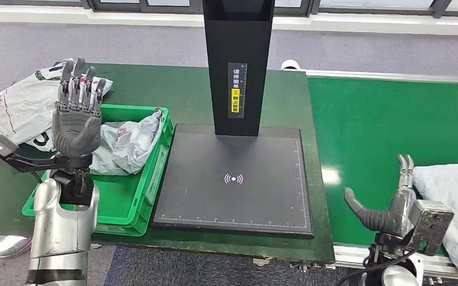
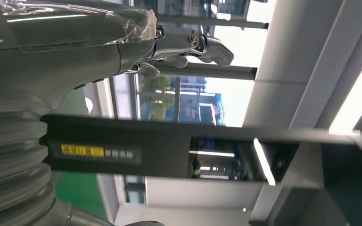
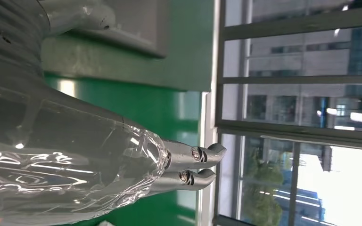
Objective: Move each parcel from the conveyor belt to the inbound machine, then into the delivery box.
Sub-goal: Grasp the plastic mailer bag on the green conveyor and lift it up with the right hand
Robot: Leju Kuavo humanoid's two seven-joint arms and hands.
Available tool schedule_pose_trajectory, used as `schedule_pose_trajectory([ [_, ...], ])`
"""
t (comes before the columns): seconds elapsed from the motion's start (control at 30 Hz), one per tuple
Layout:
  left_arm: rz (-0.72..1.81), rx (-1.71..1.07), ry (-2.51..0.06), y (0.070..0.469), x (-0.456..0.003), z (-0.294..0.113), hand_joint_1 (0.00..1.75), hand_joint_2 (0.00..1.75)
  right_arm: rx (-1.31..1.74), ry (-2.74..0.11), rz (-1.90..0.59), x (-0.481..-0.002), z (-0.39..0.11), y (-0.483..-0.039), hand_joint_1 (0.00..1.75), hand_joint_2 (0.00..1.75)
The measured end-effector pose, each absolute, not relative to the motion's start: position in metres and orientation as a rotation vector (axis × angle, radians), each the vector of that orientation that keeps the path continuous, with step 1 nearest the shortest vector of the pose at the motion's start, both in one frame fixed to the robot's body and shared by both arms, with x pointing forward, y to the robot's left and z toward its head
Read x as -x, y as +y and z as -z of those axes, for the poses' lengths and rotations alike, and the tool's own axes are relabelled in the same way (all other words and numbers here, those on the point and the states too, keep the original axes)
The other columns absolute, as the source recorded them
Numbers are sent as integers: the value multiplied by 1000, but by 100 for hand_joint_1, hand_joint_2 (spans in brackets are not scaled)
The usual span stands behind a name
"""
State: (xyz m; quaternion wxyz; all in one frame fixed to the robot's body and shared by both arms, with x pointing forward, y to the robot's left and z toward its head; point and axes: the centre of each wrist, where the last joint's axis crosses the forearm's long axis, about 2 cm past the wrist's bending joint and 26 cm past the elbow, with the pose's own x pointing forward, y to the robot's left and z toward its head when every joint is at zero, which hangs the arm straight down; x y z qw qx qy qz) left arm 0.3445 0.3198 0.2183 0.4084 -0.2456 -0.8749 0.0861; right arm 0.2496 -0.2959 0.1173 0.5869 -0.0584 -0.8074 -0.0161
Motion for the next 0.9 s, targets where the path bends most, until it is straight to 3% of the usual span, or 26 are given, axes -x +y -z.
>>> schedule_pose_trajectory([
  [0.3, 118, 747, -2133, 243, -311, -182, 0, 175, 695, -1472, -439, -337, -131, -342, 0, 175],
  [0.5, 201, 959, -2048, 193, -290, -163, 0, 175, 888, -1221, -570, -406, -166, -397, 0, 175],
  [0.9, 230, 1063, -1949, 166, -279, -136, 0, 175, 847, -648, -844, -428, -164, -434, 0, 175],
])
